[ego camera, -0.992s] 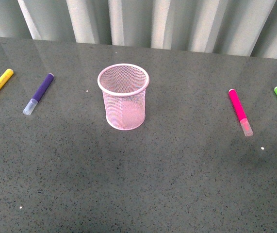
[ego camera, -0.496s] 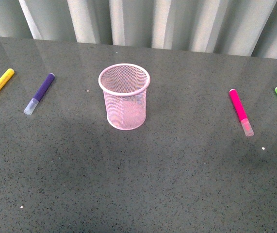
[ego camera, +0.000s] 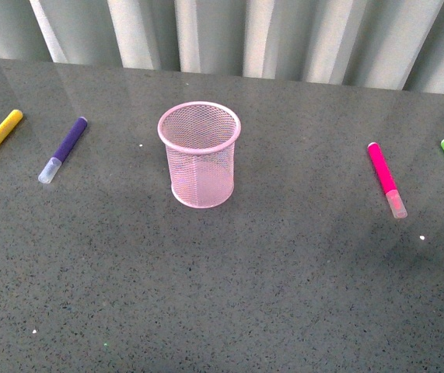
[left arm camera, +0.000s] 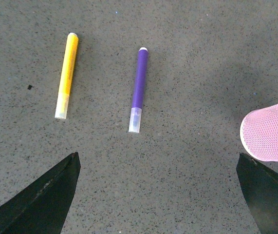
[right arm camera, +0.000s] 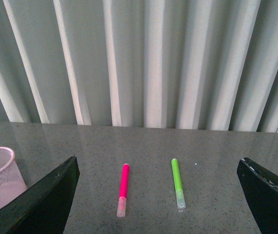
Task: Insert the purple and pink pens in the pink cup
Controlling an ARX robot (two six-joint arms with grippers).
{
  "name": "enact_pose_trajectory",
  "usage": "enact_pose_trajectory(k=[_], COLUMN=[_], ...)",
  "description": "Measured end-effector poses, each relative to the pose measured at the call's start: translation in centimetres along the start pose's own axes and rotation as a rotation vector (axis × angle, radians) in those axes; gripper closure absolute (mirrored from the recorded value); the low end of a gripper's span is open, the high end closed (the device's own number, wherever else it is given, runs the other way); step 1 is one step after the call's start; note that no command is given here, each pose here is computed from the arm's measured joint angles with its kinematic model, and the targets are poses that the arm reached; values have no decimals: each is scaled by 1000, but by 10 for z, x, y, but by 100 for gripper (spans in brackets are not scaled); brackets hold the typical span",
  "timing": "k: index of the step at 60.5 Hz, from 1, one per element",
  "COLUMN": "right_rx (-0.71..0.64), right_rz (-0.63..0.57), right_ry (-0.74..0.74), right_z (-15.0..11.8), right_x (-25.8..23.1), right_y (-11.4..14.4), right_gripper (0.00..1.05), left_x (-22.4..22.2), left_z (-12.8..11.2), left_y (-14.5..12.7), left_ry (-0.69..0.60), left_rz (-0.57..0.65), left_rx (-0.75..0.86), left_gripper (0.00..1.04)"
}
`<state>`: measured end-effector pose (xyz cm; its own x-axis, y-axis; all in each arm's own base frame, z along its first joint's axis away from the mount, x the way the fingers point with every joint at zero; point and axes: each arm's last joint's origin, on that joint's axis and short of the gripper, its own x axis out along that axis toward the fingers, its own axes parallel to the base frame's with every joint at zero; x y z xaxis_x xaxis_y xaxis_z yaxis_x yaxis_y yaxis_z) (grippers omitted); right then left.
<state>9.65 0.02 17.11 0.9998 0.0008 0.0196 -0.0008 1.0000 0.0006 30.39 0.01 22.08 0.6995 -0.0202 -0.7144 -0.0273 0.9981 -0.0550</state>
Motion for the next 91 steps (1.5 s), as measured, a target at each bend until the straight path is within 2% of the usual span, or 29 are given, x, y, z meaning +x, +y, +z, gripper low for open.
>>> enact_pose_trajectory(k=[19, 39, 66, 91], right_rx=[0, 0, 0, 0], right_rz=[0, 0, 0, 0], right_ry=[0, 0, 0, 0], right_z=[0, 0, 0, 0], right_x=[0, 0, 0, 0], right_y=[0, 0, 0, 0], right_gripper=[7, 7, 7, 7], left_x=[67, 108, 157, 185], left_z=[8, 24, 22, 25], left_y=[-11, -19, -22, -19], left_ry=[143, 139, 199, 218], left_rz=[-13, -14, -48, -35], left_rx=[27, 106, 214, 225], left_gripper=[7, 7, 7, 7])
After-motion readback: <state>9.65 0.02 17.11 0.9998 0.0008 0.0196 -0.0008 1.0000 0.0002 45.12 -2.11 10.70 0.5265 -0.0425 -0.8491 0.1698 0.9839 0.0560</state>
